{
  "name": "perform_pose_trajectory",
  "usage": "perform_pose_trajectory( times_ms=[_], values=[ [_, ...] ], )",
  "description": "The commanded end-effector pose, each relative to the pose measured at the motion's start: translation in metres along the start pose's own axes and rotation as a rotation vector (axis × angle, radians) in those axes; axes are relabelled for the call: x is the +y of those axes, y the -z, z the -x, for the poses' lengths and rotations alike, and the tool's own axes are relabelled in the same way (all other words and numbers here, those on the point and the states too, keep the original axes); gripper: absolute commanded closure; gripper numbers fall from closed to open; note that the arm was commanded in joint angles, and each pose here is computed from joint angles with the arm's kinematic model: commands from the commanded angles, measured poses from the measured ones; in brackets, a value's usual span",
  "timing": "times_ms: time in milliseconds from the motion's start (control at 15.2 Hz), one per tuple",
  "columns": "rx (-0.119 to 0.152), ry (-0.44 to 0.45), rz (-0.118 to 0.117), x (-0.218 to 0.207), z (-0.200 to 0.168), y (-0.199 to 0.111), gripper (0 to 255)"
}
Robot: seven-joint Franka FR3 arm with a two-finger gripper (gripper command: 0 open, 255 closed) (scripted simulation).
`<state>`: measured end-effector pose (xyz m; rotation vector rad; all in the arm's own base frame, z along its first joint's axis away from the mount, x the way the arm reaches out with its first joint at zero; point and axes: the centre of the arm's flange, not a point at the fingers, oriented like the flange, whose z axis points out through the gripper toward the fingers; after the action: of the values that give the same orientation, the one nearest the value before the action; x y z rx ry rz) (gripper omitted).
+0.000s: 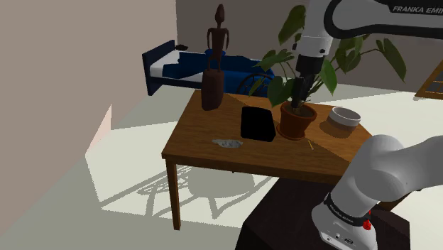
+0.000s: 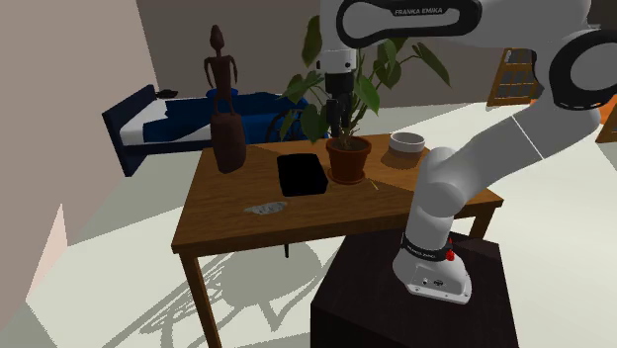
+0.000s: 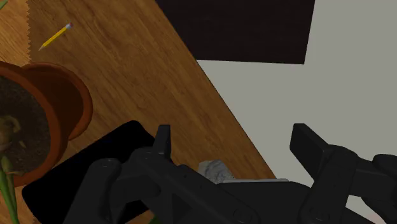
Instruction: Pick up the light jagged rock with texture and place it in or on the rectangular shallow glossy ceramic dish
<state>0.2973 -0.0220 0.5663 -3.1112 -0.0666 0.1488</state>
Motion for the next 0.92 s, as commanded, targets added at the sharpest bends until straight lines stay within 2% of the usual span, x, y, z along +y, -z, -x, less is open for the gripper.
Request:
perform_pose_trajectory(
  times_ms=[0, 858],
  values=[
    [0.000, 0.000, 0.000, 0.000, 0.000, 0.000, 0],
    [-0.077, 0.256, 0.113, -0.030, -0.143, -0.109, 0]
  ],
)
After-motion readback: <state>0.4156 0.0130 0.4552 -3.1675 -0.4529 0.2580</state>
